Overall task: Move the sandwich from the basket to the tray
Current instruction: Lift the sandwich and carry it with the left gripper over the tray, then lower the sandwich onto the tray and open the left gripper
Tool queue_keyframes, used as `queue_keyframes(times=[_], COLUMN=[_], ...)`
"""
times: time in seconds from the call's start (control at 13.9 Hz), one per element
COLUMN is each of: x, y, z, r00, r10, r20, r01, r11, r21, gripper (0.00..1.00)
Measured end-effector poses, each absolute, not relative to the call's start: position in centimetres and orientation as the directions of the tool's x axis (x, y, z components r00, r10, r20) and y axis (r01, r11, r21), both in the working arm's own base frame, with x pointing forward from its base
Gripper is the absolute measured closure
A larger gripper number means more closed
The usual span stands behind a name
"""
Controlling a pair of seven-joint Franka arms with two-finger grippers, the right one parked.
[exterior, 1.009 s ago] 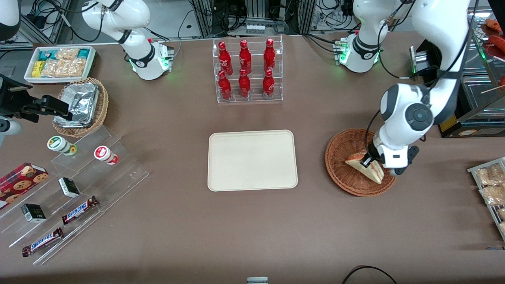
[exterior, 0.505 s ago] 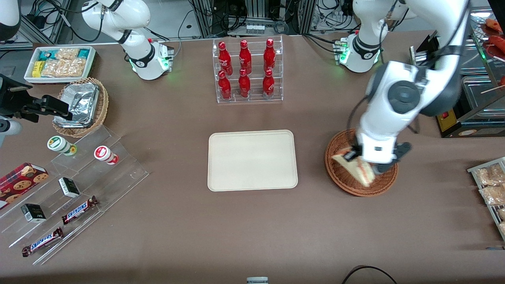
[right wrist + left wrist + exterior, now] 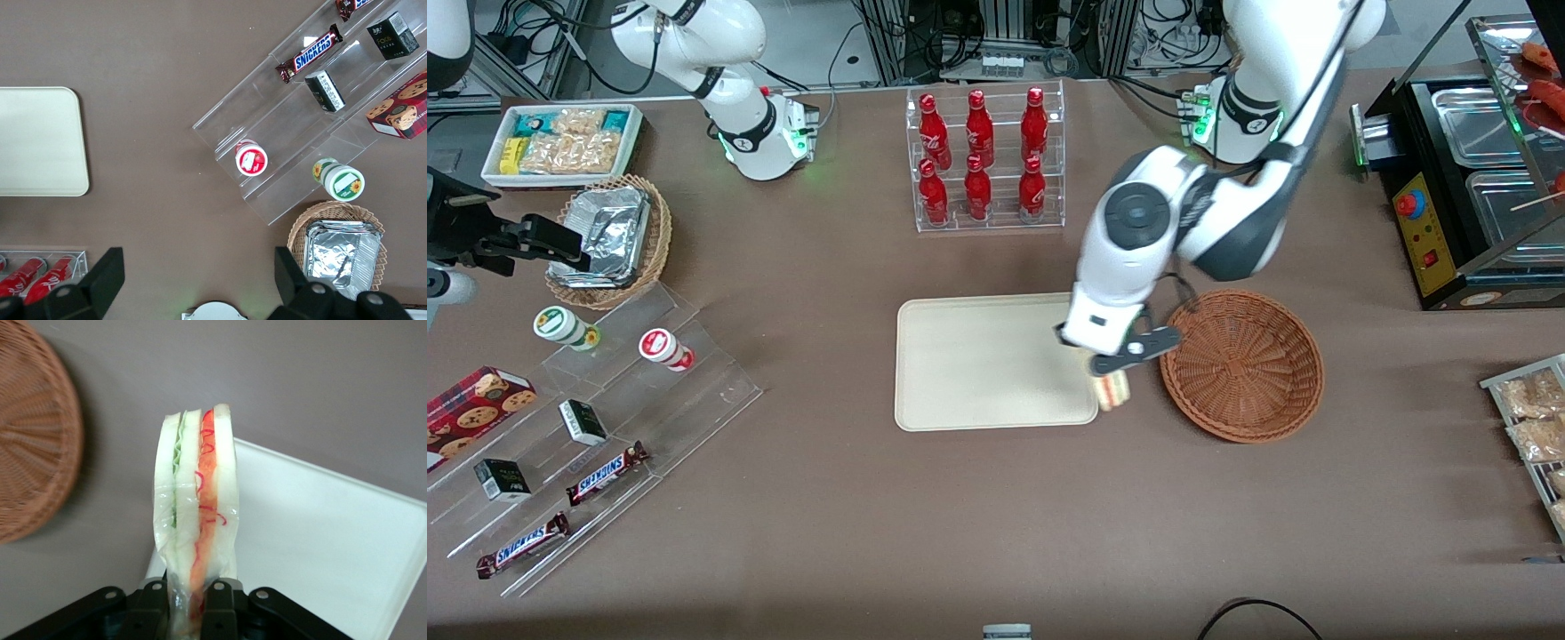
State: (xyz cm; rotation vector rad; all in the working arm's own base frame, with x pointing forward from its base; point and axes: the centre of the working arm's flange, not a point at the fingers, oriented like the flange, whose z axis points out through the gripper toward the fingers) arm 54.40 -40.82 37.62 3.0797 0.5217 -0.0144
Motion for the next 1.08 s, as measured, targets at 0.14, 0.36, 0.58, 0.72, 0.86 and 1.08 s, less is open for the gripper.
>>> queue_keyframes(times=[0.14, 0.36, 0.58, 0.72, 0.86, 1.08], x=[53.8, 51.9, 50.7, 50.1, 49.4, 48.3], y=[-43.6, -46.9, -48.8, -50.0, -50.7, -51.7], z=[35.2, 31.6, 28.9, 27.5, 26.0, 23.6], r00=[0.957, 0.983, 0.992, 0.996, 0.998, 0.999], r10=[0.29, 0.173, 0.107, 0.074, 0.041, 0.005], r20=[-0.025, -0.053, -0.061, -0.056, -0.043, -0.049], r01=[0.29, 0.174, 0.108, 0.075, 0.041, 0.005], r11=[-0.957, -0.985, -0.994, -0.997, -0.999, -1.0], r21=[0.017, 0.002, 0.011, 0.026, 0.013, -0.011], gripper=[0.83, 0.83, 0.83, 0.83, 0.83, 0.83])
